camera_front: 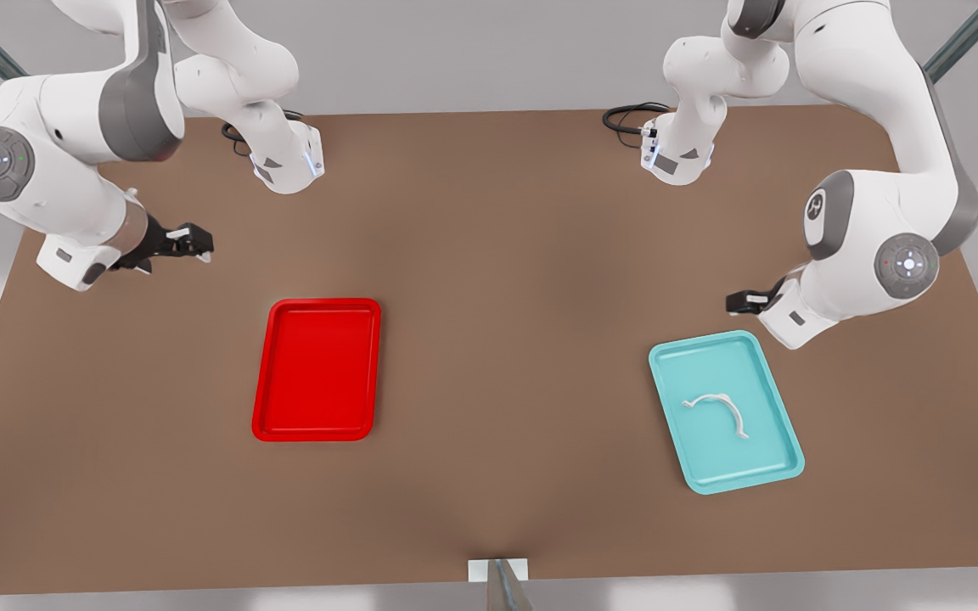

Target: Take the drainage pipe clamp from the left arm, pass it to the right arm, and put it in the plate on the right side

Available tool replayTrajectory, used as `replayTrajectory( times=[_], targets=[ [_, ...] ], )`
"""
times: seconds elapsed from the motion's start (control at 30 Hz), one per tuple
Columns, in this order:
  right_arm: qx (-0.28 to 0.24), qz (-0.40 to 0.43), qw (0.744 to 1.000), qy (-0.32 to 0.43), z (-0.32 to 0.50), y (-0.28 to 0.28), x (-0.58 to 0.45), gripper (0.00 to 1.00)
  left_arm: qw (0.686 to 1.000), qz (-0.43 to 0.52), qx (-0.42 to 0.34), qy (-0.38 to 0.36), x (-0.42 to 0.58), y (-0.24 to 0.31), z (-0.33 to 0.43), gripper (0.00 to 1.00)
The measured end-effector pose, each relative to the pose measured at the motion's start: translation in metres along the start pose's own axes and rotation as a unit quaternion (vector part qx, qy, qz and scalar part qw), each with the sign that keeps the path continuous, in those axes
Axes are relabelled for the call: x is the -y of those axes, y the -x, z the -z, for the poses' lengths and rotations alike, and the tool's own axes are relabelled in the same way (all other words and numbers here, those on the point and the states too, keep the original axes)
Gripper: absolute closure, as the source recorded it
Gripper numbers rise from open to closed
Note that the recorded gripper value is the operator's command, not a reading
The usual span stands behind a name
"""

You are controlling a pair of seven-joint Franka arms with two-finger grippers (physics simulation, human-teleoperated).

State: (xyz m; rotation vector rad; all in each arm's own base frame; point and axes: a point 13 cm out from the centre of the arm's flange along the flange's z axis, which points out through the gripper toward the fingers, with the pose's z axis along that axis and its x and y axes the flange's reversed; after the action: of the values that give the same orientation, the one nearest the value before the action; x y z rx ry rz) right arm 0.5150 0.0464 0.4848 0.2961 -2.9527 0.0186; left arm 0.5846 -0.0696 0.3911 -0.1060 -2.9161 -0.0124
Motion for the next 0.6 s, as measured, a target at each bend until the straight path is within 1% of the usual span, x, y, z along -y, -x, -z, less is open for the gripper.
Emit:
replayTrajectory(
  times=[0.1, 0.13, 0.2, 0.3, 0.37, 0.47, 0.53, 0.6],
  targets=[
    [0.006, 0.005, 1.000, -0.001, 0.000, 0.006, -0.001, 0.00, 1.000, 0.005, 0.001, 0.003, -0.004, 0.005, -0.004, 0.00],
    [0.008, 0.006, 1.000, -0.001, 0.000, 0.007, -0.001, 0.00, 1.000, 0.013, -0.007, 0.005, -0.012, 0.012, -0.019, 0.00],
    [0.009, 0.006, 1.000, -0.001, -0.001, 0.010, 0.002, 0.00, 0.999, 0.037, -0.027, 0.007, -0.038, 0.039, -0.068, 0.00],
    [0.003, 0.002, 1.000, 0.001, -0.009, 0.012, 0.010, 0.00, 0.997, 0.074, -0.029, 0.005, -0.083, 0.096, -0.141, 0.00],
    [-0.001, -0.005, 1.000, 0.004, -0.014, 0.015, 0.018, 0.00, 0.996, 0.087, -0.024, 0.006, -0.101, 0.120, -0.186, 0.00],
    [-0.002, -0.015, 1.000, 0.006, -0.017, 0.015, 0.031, 0.00, 0.995, 0.100, -0.007, -0.008, -0.107, 0.139, -0.231, 0.00],
    [-0.002, -0.019, 1.000, 0.006, -0.018, 0.015, 0.037, 0.00, 0.994, 0.107, 0.001, -0.015, -0.108, 0.142, -0.262, 0.00],
    [-0.002, -0.019, 1.000, 0.005, -0.018, 0.015, 0.039, 0.00, 0.994, 0.109, 0.019, -0.017, -0.107, 0.149, -0.274, 0.00]
  ],
)
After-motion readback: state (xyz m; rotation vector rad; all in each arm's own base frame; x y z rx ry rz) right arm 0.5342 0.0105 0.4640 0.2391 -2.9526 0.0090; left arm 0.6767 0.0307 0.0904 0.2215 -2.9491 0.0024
